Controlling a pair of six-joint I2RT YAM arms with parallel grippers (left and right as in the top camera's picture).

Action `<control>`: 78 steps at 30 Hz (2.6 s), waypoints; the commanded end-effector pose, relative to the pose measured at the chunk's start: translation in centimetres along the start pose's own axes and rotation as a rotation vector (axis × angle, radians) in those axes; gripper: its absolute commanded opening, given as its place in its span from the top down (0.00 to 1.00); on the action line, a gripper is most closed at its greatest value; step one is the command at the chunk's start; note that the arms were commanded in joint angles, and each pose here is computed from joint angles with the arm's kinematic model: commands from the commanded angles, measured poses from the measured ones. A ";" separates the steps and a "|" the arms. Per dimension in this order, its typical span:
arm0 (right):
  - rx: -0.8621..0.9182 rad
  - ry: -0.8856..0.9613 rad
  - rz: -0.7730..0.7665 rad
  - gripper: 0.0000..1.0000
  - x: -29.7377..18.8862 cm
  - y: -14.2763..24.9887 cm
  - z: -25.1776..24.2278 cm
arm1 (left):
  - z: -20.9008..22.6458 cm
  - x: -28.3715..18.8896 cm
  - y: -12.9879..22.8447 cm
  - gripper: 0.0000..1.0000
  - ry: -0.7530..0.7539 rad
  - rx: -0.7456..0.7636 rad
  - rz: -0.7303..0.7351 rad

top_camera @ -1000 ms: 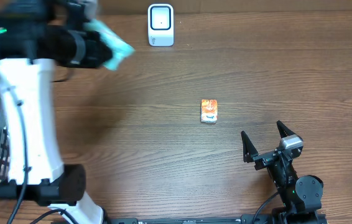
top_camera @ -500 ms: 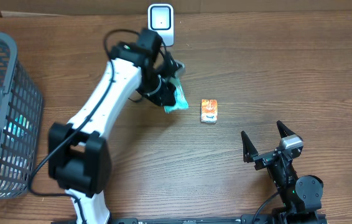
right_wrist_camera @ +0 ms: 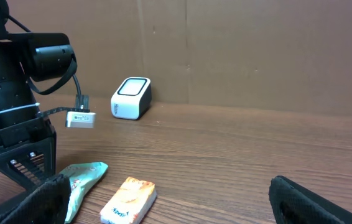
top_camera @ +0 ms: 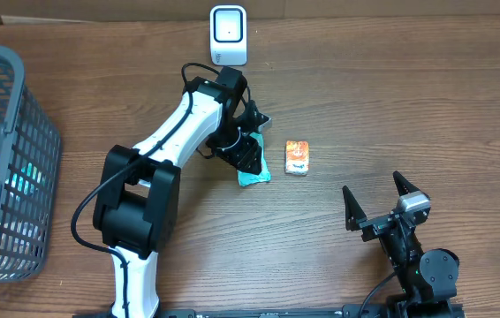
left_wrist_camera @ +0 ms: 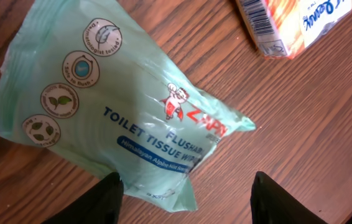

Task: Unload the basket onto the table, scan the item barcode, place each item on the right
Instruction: 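Place the green tissue pack left of the orange pack with the left gripper, then reach the left gripper into the basket and grasp the small Kleenex tissue pack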

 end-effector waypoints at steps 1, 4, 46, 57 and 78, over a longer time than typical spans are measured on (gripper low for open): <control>0.001 -0.004 -0.005 0.00 0.0 0.2 0.1 | -0.8 -3.0 -1.0 0.46 -0.039 -0.054 -0.067; 0.001 -0.004 -0.005 0.00 0.0 0.2 0.1 | -1.2 -8.0 -1.6 0.50 -0.083 -0.120 -0.146; 0.002 -0.004 -0.005 0.00 0.0 0.2 0.1 | 29.0 -23.7 32.0 0.57 -0.425 -1.567 -0.568; 0.001 -0.004 -0.005 0.00 0.0 0.2 0.1 | 34.6 -14.1 31.2 0.37 -0.301 -1.511 -0.494; 0.002 -0.004 -0.005 0.00 0.0 0.2 0.1 | 35.0 -14.7 30.5 0.96 -0.196 -1.487 -0.462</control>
Point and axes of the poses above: each gripper's point midway between its finger pads, its own x axis out along the fingers, its own z axis along the line the jaws close on, y = z × x, the point moved 9 cm from there along -x, back along the fingers, and after that the axes turned 11 degrees about -x, right-handed, at the moved point
